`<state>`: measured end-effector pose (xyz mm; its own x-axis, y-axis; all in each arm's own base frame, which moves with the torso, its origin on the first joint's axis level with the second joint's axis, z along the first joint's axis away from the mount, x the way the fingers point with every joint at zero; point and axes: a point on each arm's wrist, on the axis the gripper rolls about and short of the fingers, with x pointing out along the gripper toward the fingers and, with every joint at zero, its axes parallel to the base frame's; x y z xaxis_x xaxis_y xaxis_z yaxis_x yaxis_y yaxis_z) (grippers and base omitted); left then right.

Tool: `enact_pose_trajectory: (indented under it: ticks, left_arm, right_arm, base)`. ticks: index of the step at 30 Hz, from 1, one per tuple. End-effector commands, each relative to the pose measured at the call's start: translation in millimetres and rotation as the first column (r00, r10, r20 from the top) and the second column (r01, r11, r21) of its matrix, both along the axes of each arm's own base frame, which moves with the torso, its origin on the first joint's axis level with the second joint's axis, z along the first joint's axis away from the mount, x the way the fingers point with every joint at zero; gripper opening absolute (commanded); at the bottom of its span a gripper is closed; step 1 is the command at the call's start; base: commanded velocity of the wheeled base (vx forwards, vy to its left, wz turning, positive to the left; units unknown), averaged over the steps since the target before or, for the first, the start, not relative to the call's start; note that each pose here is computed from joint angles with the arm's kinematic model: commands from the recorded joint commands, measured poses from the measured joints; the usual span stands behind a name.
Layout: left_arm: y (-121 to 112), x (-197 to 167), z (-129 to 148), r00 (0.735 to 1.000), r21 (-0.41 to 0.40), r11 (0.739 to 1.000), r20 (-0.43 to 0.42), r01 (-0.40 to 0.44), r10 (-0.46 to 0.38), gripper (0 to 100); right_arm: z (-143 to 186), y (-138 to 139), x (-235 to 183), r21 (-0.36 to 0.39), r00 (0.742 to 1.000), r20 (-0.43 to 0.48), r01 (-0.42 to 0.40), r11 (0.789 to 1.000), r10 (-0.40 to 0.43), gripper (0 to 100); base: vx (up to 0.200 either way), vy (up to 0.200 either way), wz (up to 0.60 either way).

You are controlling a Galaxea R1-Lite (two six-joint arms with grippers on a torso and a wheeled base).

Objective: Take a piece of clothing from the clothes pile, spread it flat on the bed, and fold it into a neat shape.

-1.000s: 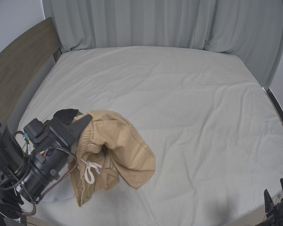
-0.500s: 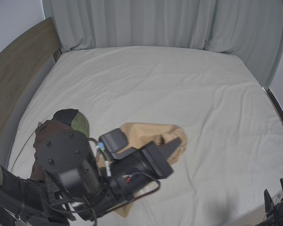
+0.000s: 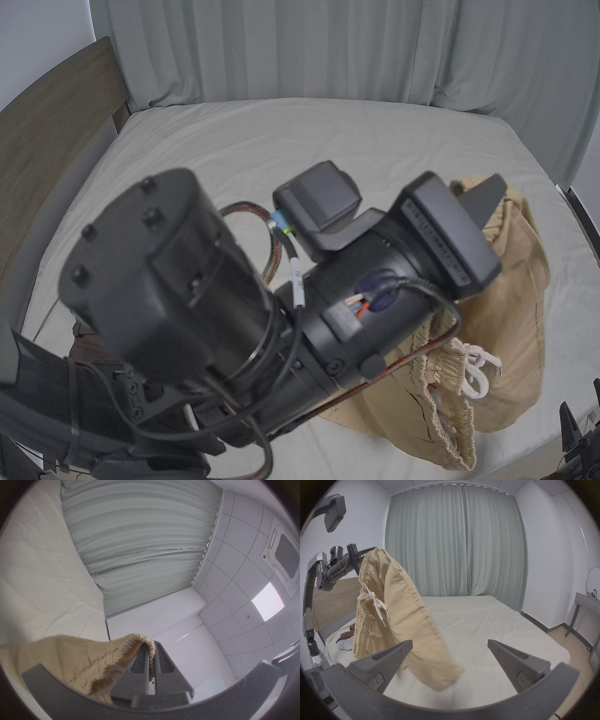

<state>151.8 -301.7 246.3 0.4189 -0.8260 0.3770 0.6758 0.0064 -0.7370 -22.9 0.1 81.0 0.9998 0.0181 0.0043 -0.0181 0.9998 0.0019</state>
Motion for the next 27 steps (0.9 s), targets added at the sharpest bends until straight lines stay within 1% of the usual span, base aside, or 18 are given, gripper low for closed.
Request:
enact_pose_trajectory:
  ticks: [1, 2, 3, 9, 10, 11, 13, 15, 20, 21, 23, 25, 27]
  left_arm:
    - [7.1, 26.7, -32.8, 0.993, 0.112, 0.989, -0.056, -0.095, 0.102, 0]
    - [15.2, 39.7, -46.7, 0.983, 0.153, 0.976, -0.077, -0.155, 0.169, 0]
    - [22.5, 45.8, -57.2, 0.974, 0.186, 0.965, -0.092, -0.188, 0.207, 0]
    - [49.8, 50.2, -85.0, 0.953, 0.282, 0.929, -0.116, -0.238, 0.279, 0]
    - [49.8, 50.2, -85.0, 0.953, 0.282, 0.929, -0.116, -0.238, 0.279, 0]
    - [61.0, 53.7, -94.8, 0.945, 0.313, 0.91, -0.091, -0.271, 0.313, 0]
    - [68.3, 55.7, -101.1, 0.939, 0.326, 0.899, -0.077, -0.293, 0.334, 0]
    - [80.6, 57.9, -108.4, 0.929, 0.337, 0.885, -0.064, -0.323, 0.363, 0]
    - [101.5, 58.3, -115.4, 0.911, 0.347, 0.864, -0.062, -0.364, 0.408, 0]
    - [104.9, 58.5, -117.3, 0.908, 0.355, 0.858, -0.057, -0.371, 0.416, 0]
    - [113.3, 58.3, -122.1, 0.9, 0.377, 0.838, -0.027, -0.394, 0.435, 0]
    - [119.9, 58.1, -125.4, 0.898, 0.39, 0.827, -0.002, -0.405, 0.44, 0]
    - [131.6, 58.9, -128.9, 0.901, 0.412, 0.816, 0.032, -0.406, 0.432, 0]
  right_arm:
    - [-5.2, 0.0, 0.1, 0.001, 1.0, -0.001, 0.0, 1.0, 0.0, 100]
    - [-5.2, 0.0, 0.1, 0.001, 1.0, -0.001, 0.0, 1.0, 0.0, 100]
    - [-5.2, 0.0, 0.1, 0.001, 1.0, -0.001, -0.002, 1.0, 0.002, 100]
    - [-5.2, 0.0, 0.1, 0.0, 1.0, -0.001, 0.001, 1.0, -0.001, 100]
    - [-5.2, 0.0, 0.1, 0.0, 1.0, -0.001, 0.001, 1.0, -0.001, 100]
    - [-5.2, 0.0, 0.1, 0.0, 1.0, -0.001, 0.001, 1.0, -0.001, 100]
    - [-5.2, 0.0, 0.1, 0.0, 1.0, -0.001, 0.001, 1.0, -0.001, 100]
    - [-5.2, 0.0, 0.1, 0.0, 1.0, -0.001, 0.001, 1.0, -0.001, 100]
    - [-5.2, 0.1, 0.1, -0.003, 1.0, -0.001, 0.0, 1.0, 0.0, 100]
    - [-5.2, 0.1, 0.1, -0.003, 1.0, -0.001, 0.0, 1.0, 0.0, 100]
    - [-5.2, 0.1, 0.1, -0.003, 1.0, -0.001, 0.0, 1.0, 0.0, 100]
    - [-5.2, 0.1, 0.1, -0.003, 1.0, -0.001, 0.0, 1.0, 0.0, 100]
    - [-5.2, 0.1, 0.1, -0.003, 1.0, -0.001, 0.0, 1.0, 0.0, 100]
  base:
    - [0.0, 0.0, 0.0]
    - [0.0, 0.0, 0.0]
    - [0.0, 0.0, 0.0]
    - [0.0, 0.0, 0.0]
    - [0.0, 0.0, 0.0]
    - [0.0, 0.0, 0.0]
    - [0.0, 0.0, 0.0]
    - [0.0, 0.0, 0.0]
    - [0.0, 0.0, 0.0]
    - [0.0, 0.0, 0.0]
    - [0.0, 0.0, 0.0]
    - [0.0, 0.0, 0.0]
    - [0.0, 0.0, 0.0]
